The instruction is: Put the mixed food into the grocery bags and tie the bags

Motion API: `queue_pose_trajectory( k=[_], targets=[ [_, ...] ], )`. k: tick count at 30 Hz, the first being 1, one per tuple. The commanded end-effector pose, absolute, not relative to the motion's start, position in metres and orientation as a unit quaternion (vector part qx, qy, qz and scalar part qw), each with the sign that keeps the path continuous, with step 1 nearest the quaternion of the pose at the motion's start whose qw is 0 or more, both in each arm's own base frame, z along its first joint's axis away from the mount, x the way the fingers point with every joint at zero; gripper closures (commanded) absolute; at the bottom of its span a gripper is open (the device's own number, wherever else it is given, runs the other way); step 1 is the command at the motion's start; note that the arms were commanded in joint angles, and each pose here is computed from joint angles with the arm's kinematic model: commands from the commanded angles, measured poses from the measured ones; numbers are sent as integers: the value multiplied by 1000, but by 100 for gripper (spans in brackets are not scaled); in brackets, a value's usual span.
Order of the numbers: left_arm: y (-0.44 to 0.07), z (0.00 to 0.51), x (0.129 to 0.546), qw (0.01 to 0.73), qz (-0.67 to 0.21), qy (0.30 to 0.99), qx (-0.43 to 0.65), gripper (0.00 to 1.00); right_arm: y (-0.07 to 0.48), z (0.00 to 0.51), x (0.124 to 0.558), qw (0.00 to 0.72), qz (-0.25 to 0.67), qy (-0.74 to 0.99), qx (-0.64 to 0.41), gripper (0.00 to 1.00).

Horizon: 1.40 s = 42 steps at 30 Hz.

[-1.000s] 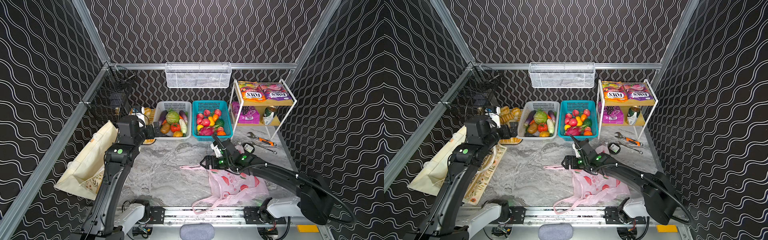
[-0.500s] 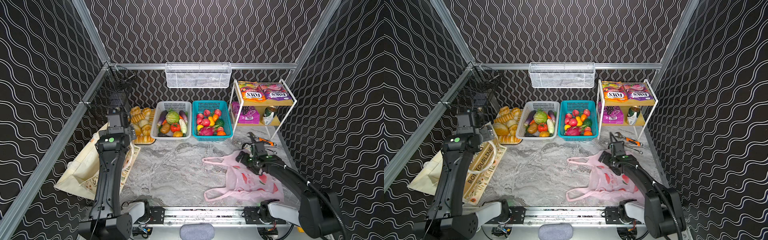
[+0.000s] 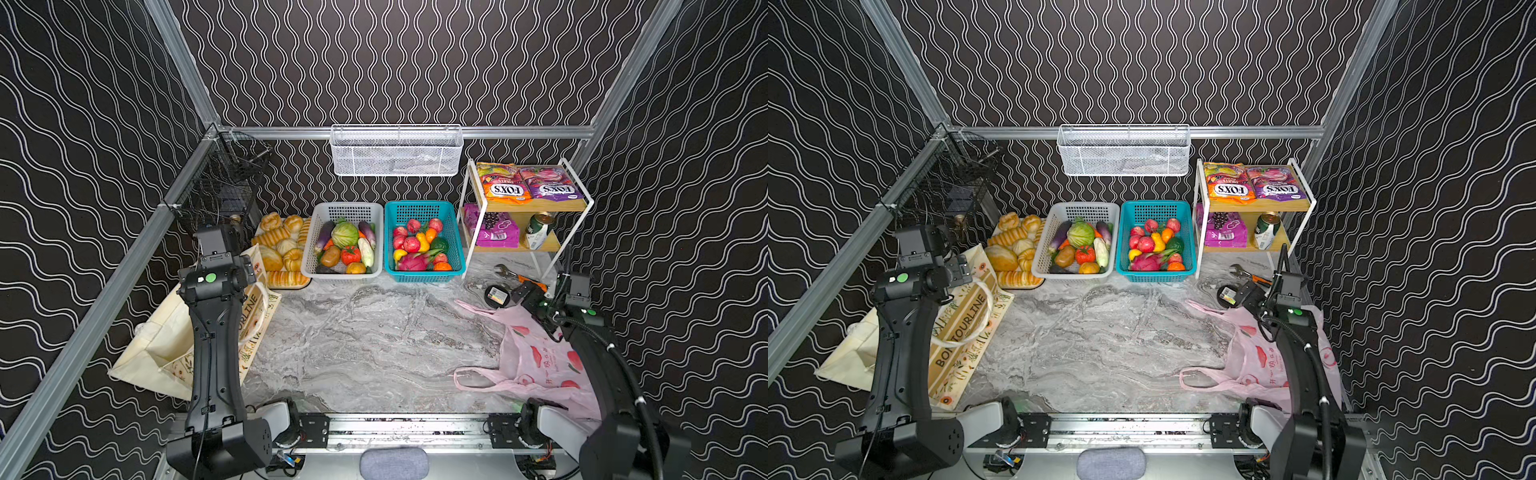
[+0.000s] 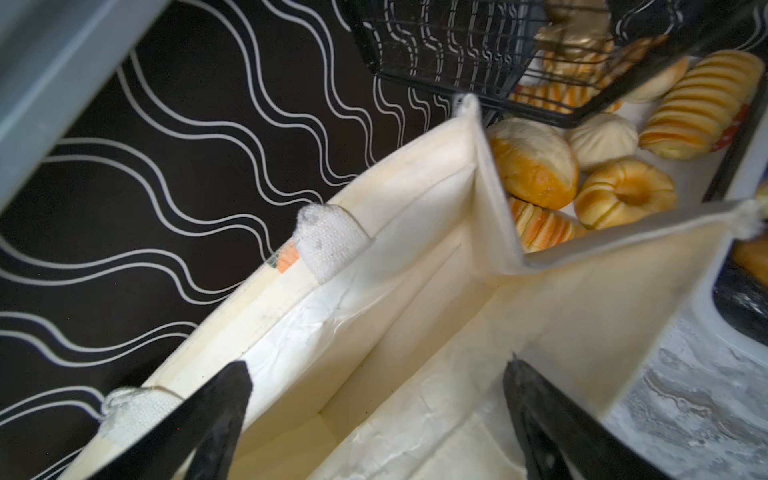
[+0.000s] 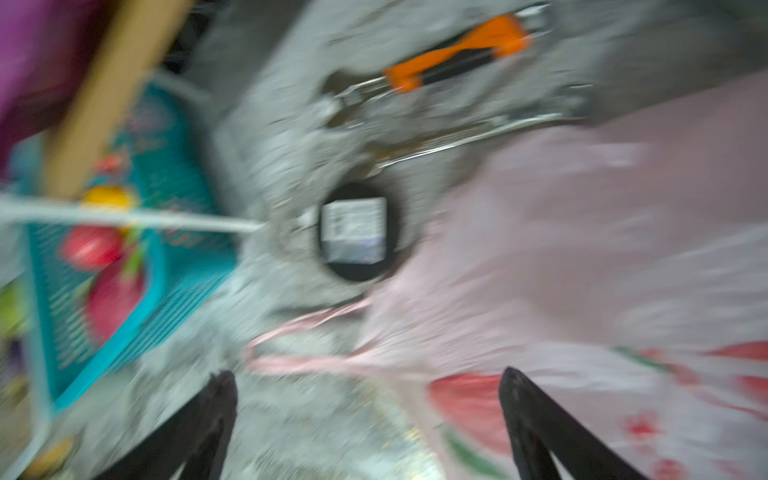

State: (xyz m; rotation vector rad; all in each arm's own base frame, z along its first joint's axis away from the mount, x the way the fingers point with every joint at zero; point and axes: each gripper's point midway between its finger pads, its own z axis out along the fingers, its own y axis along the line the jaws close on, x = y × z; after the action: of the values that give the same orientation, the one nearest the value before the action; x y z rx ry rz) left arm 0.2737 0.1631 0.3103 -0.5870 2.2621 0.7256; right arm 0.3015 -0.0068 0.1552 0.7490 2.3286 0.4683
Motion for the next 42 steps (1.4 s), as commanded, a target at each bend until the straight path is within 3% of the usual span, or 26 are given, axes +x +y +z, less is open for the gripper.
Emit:
queue_pose_trajectory(
  k=[1, 6, 11, 20, 25, 29, 34, 40, 42],
  targets=[
    [167, 307, 274, 332, 273, 871, -237, 1, 50, 180, 296, 324, 280, 881, 199, 0],
    [173, 298, 267, 313, 294, 869, -244, 1, 94, 192, 293, 306, 297, 893, 145, 0],
    [155, 272, 263, 290, 240, 895, -238, 6, 113, 202, 304, 296, 303, 897, 125, 0],
    [138, 313, 260, 353, 203, 888, -214, 3, 134, 221, 317, 303, 317, 894, 94, 0],
    [124, 277, 265, 311, 162, 918, -186, 3, 139, 220, 317, 301, 320, 894, 90, 0],
    [111, 250, 271, 273, 119, 939, -174, 8, 139, 212, 317, 290, 313, 900, 93, 0],
    [130, 240, 274, 260, 166, 933, -184, 18, 137, 216, 319, 294, 303, 902, 87, 0],
    [116, 244, 283, 252, 123, 946, -164, 42, 137, 216, 322, 296, 301, 903, 84, 0],
    [113, 249, 283, 260, 117, 945, -161, 43, 138, 214, 322, 292, 300, 904, 84, 0]
  ],
)
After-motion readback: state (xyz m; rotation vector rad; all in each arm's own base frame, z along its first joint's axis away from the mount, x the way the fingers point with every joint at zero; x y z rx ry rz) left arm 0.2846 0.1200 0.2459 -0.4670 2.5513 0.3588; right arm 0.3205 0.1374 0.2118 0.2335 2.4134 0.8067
